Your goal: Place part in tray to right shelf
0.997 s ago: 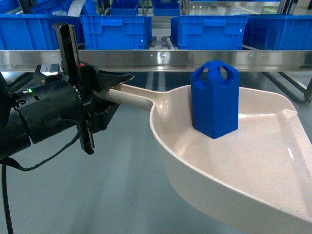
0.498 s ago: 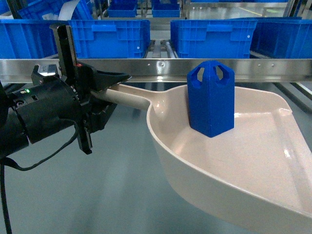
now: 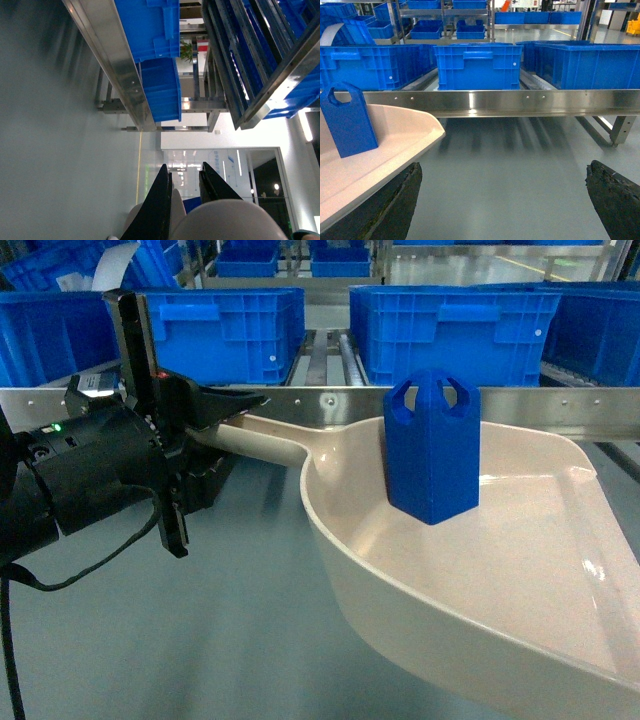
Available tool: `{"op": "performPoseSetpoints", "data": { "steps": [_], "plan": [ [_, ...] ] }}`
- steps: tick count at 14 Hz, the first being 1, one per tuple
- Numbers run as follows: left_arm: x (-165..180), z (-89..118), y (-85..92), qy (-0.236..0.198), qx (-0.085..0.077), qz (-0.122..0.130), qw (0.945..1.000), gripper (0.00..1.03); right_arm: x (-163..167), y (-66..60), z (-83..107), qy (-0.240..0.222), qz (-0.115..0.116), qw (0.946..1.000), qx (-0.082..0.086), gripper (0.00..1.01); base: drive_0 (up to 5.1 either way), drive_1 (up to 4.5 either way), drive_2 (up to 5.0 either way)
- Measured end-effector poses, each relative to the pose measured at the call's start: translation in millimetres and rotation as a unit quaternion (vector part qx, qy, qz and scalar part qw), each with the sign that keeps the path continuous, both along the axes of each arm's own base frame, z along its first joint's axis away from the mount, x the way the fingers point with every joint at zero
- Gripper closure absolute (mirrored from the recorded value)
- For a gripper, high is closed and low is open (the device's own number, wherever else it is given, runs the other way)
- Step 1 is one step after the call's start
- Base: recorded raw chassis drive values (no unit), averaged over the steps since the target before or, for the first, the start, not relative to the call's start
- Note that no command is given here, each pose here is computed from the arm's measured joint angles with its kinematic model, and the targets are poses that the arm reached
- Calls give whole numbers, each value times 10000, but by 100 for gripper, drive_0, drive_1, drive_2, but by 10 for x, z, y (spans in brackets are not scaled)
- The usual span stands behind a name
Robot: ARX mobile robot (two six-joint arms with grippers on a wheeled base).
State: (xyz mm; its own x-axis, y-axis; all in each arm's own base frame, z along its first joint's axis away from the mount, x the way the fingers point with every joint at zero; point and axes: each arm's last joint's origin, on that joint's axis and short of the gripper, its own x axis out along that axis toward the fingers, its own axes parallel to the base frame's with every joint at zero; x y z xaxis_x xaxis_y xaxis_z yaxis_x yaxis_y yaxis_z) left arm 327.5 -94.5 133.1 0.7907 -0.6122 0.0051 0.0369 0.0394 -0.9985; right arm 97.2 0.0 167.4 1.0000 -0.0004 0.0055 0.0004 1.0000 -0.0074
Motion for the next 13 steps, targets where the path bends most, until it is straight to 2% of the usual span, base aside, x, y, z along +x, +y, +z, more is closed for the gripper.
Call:
{"op": "performPoseSetpoints", "data": {
  "steps": [13],
  "plan": [
    [1, 4, 0, -12, -5, -4, 10000, 90, 0, 0, 1, -4, 2, 10000, 0, 3, 3, 418, -412]
  ]
}}
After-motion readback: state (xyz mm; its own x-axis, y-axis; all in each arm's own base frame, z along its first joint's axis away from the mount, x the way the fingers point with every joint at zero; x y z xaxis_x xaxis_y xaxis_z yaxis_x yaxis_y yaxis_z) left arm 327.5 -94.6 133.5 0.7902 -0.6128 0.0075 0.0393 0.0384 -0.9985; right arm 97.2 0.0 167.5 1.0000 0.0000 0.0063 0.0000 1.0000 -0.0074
